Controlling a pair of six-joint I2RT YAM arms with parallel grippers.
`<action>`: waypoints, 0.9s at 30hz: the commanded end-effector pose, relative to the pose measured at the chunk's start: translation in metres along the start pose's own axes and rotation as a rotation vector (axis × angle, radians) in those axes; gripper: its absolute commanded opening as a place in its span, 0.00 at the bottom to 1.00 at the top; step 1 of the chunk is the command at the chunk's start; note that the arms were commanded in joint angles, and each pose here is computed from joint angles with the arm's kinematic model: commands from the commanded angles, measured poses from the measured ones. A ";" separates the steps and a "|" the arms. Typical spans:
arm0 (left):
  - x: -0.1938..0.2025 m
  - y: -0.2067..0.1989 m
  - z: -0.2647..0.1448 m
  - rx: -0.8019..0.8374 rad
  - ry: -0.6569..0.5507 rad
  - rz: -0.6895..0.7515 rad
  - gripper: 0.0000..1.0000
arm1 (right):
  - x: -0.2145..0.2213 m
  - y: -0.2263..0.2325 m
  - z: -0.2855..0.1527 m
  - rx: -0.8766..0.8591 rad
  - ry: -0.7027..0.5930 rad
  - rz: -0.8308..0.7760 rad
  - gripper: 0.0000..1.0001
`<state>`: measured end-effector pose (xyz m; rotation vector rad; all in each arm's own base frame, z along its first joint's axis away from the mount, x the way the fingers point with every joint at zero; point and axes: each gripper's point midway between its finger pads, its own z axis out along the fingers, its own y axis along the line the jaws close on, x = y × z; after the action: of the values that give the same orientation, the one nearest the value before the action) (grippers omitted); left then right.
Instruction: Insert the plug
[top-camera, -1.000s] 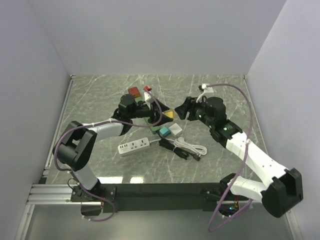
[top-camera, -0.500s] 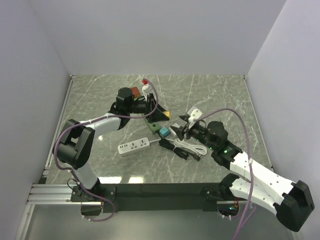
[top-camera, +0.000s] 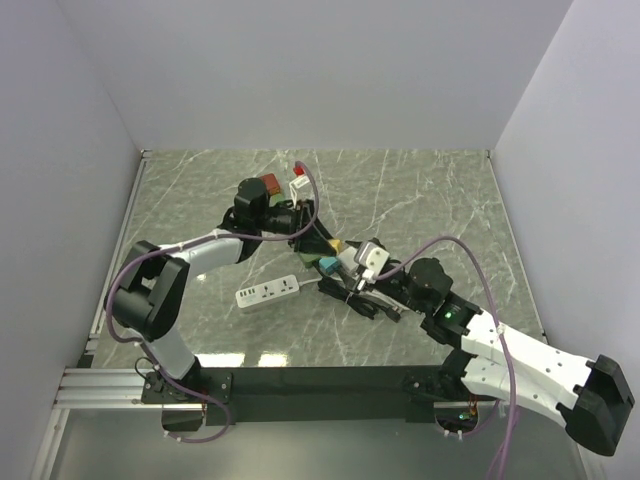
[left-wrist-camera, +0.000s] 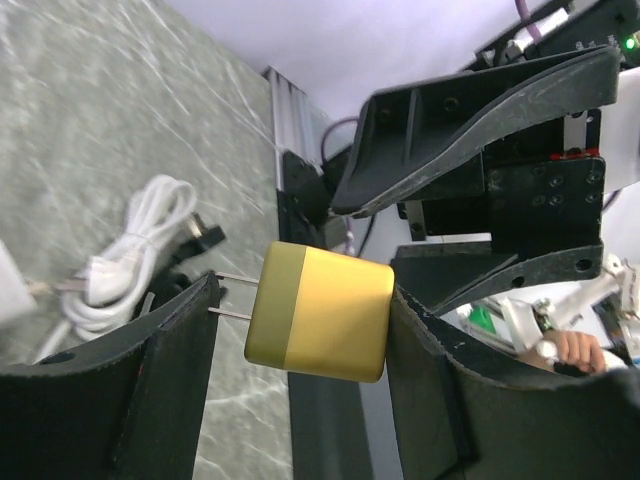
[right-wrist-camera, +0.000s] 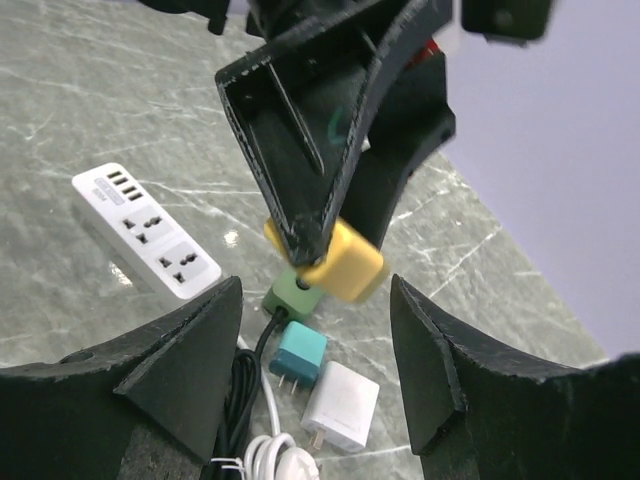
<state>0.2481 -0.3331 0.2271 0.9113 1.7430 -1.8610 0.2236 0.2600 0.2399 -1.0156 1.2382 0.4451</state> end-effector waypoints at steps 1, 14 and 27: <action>0.009 -0.030 0.002 0.057 0.062 0.072 0.01 | -0.023 -0.004 0.003 0.005 -0.064 -0.089 0.67; 0.023 -0.047 0.006 0.095 0.113 0.109 0.01 | -0.039 0.008 0.006 -0.037 -0.109 -0.158 0.65; 0.029 -0.056 0.009 0.127 0.143 0.123 0.01 | -0.038 0.021 0.013 -0.088 -0.089 -0.184 0.61</action>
<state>0.1980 -0.3337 0.2286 1.1100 1.7250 -1.8874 0.2002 0.2848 0.2362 -1.1952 1.1103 0.4157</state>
